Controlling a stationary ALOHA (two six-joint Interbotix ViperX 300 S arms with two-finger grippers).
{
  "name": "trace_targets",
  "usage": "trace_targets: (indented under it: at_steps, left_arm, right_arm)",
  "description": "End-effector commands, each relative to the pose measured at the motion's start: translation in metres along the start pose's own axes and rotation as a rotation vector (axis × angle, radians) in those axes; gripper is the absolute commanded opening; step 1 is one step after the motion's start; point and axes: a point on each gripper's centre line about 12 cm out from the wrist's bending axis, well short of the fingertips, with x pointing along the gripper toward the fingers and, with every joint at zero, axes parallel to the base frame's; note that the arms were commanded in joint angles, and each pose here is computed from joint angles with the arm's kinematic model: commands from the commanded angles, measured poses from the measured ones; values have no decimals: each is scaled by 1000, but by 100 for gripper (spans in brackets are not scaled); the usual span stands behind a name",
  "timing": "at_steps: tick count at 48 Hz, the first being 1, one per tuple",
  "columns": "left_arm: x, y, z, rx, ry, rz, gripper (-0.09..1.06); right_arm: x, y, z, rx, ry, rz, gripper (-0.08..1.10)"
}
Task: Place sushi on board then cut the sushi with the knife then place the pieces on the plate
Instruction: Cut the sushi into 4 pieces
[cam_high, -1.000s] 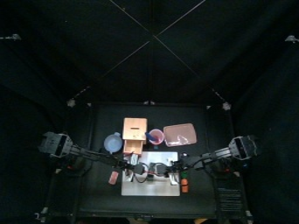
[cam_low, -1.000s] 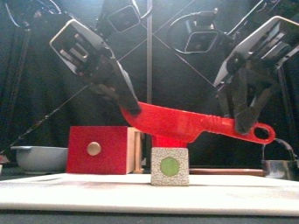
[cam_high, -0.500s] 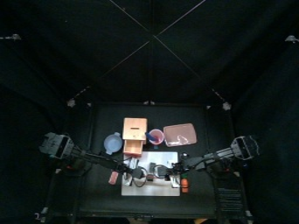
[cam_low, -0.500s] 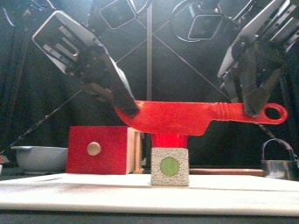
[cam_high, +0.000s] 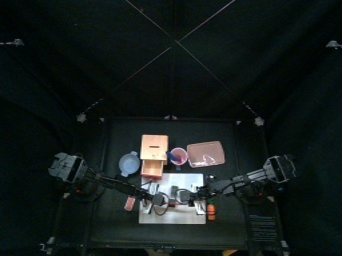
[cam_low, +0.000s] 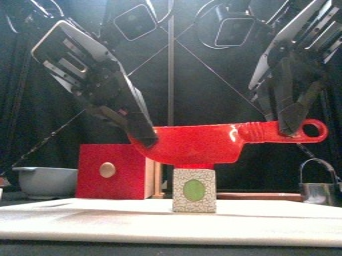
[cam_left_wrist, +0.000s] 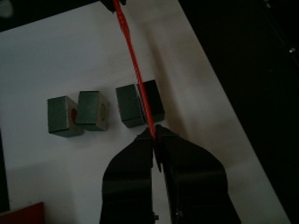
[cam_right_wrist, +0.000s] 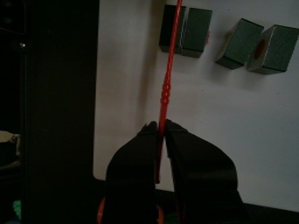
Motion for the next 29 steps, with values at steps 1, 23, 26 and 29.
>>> trace_targets:
  at_steps: [1, 23, 26, 29]
  left_arm:
    - [-3, 3, 7, 5, -22, 7, 37]
    - [-12, 10, 5, 7, -28, 22, 37]
    - [-11, 10, 5, 4, -27, 22, 37]
    - [-11, 10, 4, 4, -25, 22, 37]
  right_arm:
    - [-11, 4, 17, -13, -57, 8, 35]
    - [-8, 0, 18, -37, -53, -11, 35]
    - [-7, 0, 17, -31, -50, -9, 35]
    - [-7, 0, 17, -28, -50, -8, 35]
